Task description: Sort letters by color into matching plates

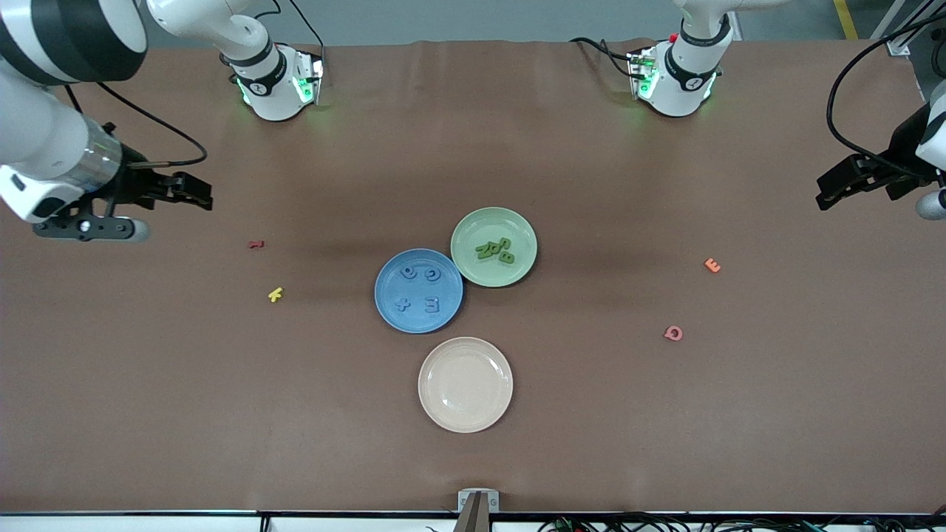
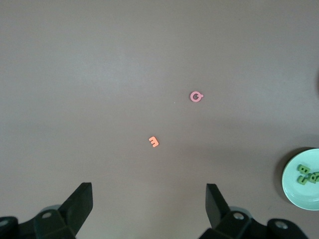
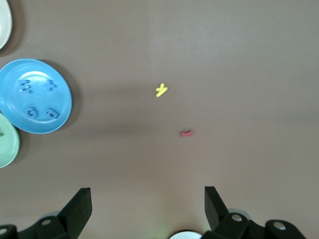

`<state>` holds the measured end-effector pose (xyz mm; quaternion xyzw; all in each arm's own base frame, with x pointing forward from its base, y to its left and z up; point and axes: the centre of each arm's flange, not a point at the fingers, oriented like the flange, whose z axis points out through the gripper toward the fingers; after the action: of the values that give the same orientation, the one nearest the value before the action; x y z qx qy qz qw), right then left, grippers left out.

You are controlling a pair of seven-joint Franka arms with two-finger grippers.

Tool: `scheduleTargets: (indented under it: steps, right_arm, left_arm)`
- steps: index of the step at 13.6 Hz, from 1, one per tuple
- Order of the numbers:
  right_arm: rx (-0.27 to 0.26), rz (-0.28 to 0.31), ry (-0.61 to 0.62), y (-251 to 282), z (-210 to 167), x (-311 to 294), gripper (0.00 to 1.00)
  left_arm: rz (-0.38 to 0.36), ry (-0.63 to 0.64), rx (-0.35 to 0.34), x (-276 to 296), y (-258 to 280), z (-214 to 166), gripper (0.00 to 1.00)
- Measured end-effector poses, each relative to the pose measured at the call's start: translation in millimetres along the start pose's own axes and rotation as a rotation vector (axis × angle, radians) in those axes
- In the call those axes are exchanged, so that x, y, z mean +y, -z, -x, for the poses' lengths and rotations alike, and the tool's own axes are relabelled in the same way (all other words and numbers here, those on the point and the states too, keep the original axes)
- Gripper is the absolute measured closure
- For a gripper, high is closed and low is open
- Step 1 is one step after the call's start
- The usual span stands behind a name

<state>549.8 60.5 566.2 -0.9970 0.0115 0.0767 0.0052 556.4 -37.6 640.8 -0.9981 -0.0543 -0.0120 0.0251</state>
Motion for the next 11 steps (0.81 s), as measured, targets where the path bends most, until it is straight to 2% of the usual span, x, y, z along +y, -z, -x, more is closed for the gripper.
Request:
scheduleTargets:
  steps: [4,11]
  right_arm:
    - [0.023,0.002,0.006,10.9,0.8,12.3,0.0]
    - [0.044,-0.005,0.034,19.8,0.7,0.0,0.0]
  left_arm:
    - [-0.003,-0.01,-0.012,5.1,-5.3,2.6,0.0]
    - [0.0,-0.008,0.01,2.9,2.1,10.8,0.0]
